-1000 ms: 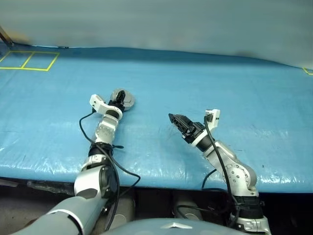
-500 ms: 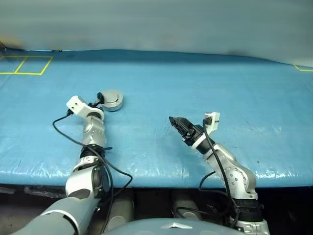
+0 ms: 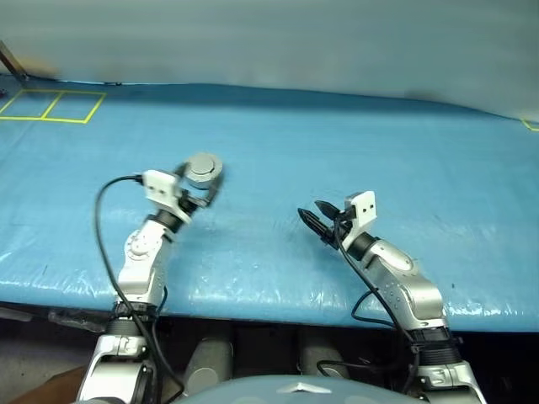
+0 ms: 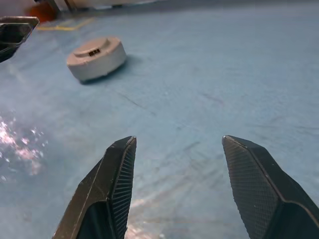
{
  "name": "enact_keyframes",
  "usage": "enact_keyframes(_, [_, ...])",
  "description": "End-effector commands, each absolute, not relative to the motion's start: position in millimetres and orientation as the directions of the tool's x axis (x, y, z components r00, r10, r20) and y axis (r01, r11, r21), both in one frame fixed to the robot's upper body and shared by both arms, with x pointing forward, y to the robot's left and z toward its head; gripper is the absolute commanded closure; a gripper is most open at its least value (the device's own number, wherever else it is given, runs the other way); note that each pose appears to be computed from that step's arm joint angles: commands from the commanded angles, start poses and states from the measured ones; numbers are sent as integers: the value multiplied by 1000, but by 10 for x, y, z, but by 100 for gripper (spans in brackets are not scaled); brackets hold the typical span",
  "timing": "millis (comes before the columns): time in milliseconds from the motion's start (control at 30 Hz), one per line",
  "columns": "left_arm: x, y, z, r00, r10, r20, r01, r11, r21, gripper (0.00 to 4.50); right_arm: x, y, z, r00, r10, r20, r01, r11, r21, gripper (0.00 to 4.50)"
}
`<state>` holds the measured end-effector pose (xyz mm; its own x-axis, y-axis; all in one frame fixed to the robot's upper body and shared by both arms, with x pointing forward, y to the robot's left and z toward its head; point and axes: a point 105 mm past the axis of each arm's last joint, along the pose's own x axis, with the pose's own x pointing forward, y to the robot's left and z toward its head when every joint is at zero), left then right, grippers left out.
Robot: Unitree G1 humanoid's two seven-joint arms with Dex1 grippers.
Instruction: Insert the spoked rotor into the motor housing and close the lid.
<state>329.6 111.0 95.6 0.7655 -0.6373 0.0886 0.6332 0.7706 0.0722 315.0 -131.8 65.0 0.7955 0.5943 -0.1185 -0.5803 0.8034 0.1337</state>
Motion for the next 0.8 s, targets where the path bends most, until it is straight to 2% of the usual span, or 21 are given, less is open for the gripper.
enact_keyframes(33, [3166,972,865,673,-739,-26,733,662,155,2,3225,-1410,810,802,594,-60,-593,804,38,158])
enact_keyframes(133, [3123,975,682,651,-749,-123,756,626,192,2,3232,-1468,846,798,602,-39,-602,798,1,158])
enact_keyframes(200, [3084,958,662,633,-763,-128,772,610,179,2,3192,-1457,902,772,636,-8,-636,772,5,158])
enact_keyframes(300, [3043,939,677,613,-781,-118,788,594,163,0,3152,-1452,914,746,666,-8,-666,746,7,102])
enact_keyframes(400, [3006,915,685,586,-802,-119,809,569,150,0,3131,-1449,924,737,676,-3,-676,737,-11,2])
enact_keyframes(567, [2996,910,702,580,-807,-111,813,564,145,0,3099,-1402,897,711,703,-20,-703,711,-1,2])
enact_keyframes(800, [3007,887,793,590,-805,-65,804,579,135,0,3153,-1404,870,742,670,-37,-670,738,-77,2])
